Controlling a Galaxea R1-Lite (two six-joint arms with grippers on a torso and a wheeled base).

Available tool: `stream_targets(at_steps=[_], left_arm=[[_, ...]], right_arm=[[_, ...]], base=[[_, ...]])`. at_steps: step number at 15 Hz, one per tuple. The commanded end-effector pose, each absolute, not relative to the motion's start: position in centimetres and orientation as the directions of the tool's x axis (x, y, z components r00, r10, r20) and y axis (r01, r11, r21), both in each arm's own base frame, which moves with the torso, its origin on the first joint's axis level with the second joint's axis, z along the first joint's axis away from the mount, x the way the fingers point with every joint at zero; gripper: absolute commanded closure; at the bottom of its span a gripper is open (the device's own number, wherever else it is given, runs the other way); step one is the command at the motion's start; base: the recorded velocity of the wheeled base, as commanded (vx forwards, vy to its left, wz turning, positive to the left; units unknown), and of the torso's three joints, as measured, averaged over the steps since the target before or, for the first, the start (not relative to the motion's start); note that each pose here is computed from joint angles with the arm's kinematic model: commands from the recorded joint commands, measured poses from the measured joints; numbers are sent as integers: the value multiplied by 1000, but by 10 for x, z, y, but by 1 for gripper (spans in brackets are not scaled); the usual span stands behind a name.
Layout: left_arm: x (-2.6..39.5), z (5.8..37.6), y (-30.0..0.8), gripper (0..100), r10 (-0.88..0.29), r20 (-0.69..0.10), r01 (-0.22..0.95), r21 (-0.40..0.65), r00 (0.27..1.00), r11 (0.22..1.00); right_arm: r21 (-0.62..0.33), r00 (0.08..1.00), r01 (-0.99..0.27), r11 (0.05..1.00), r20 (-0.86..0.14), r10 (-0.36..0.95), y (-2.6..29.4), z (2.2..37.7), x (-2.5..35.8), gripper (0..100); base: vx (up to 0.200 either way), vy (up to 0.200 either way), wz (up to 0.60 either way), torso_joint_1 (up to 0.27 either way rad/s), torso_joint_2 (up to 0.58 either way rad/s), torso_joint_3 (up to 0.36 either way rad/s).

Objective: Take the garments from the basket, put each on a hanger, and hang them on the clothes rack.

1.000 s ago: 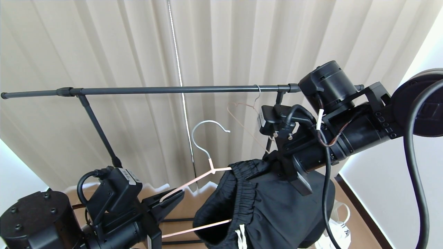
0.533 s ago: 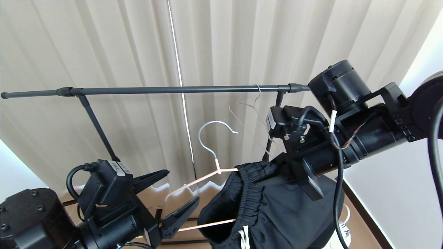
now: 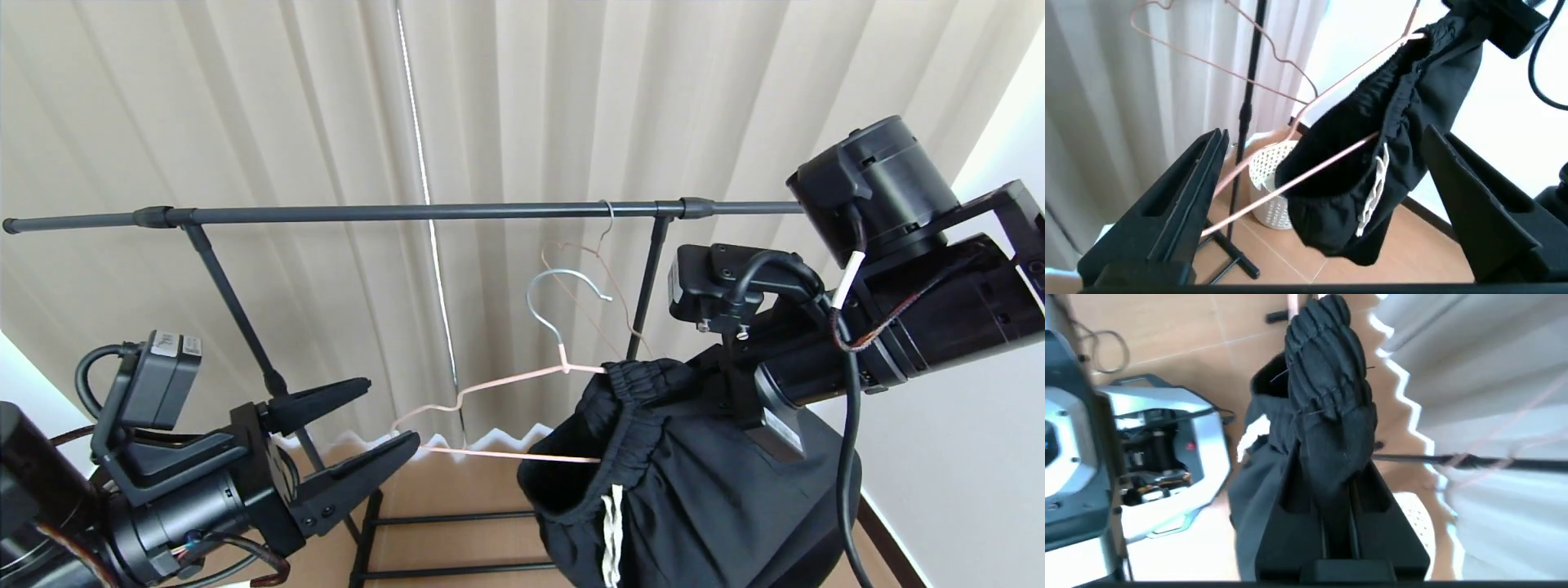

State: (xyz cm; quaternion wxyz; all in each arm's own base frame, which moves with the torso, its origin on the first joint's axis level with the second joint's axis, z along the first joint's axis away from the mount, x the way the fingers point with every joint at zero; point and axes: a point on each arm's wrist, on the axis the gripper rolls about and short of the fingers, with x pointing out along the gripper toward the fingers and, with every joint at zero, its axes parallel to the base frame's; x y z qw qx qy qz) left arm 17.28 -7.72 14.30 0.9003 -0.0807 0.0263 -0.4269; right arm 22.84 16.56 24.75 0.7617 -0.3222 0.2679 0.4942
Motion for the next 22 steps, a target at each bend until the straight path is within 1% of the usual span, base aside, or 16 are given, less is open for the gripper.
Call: stream_targets(at_steps=[1,2,4,5,6,7,10,11,12,13,15,17,19,22], left_arm=[[180,141,-68,0,-744,-16,728,-195,668,658],[180,137,-69,0,-737,-56,713,-216,673,667],[187,137,-73,0,-718,-107,684,-235,688,690],[192,139,-79,0,-690,-186,648,-241,700,723],[194,140,-88,0,-652,-282,615,-216,704,758],[196,143,-99,0,-624,-344,593,-202,702,779],[200,145,-123,0,-589,-426,575,-176,687,799],[206,139,-139,0,-550,-467,555,-142,692,820],[208,137,-143,0,-540,-475,550,-134,695,825],[215,130,-156,0,-515,-500,530,-125,697,839],[228,121,-177,0,-507,-517,498,-171,690,850],[240,112,-195,0,-476,-531,463,-169,701,870],[253,108,-210,0,-457,-521,433,-176,721,884],[260,108,-225,0,-461,-505,431,-185,729,883]], right_arm=[[-288,444,-891,349,-713,543,160,258,221,100],[-309,469,-878,366,-710,526,158,261,217,100],[-343,504,-858,382,-701,505,157,266,211,100],[-366,535,-838,404,-696,480,154,268,206,100],[-380,553,-827,414,-682,480,153,270,205,100],[-401,578,-810,428,-665,472,152,270,205,100],[-438,627,-773,459,-633,453,151,272,201,100],[-439,648,-756,486,-612,454,152,273,193,100],[-439,654,-750,495,-608,450,153,272,193,100],[-453,674,-732,509,-586,449,155,271,190,100],[-463,689,-721,516,-563,457,156,270,188,100],[-453,686,-723,522,-558,466,157,269,185,100],[-447,687,-722,529,-554,470,156,270,183,100],[-446,688,-721,530,-551,473,154,271,181,100]], base=[[0,0,0,0,0,0],[0,0,0,0,0,0],[0,0,0,0,0,0],[0,0,0,0,0,0],[0,0,0,0,0,0],[0,0,0,0,0,0],[0,0,0,0,0,0],[0,0,0,0,0,0],[0,0,0,0,0,0],[0,0,0,0,0,0],[0,0,0,0,0,0],[0,0,0,0,0,0],[0,0,0,0,0,0],[0,0,0,0,0,0]])
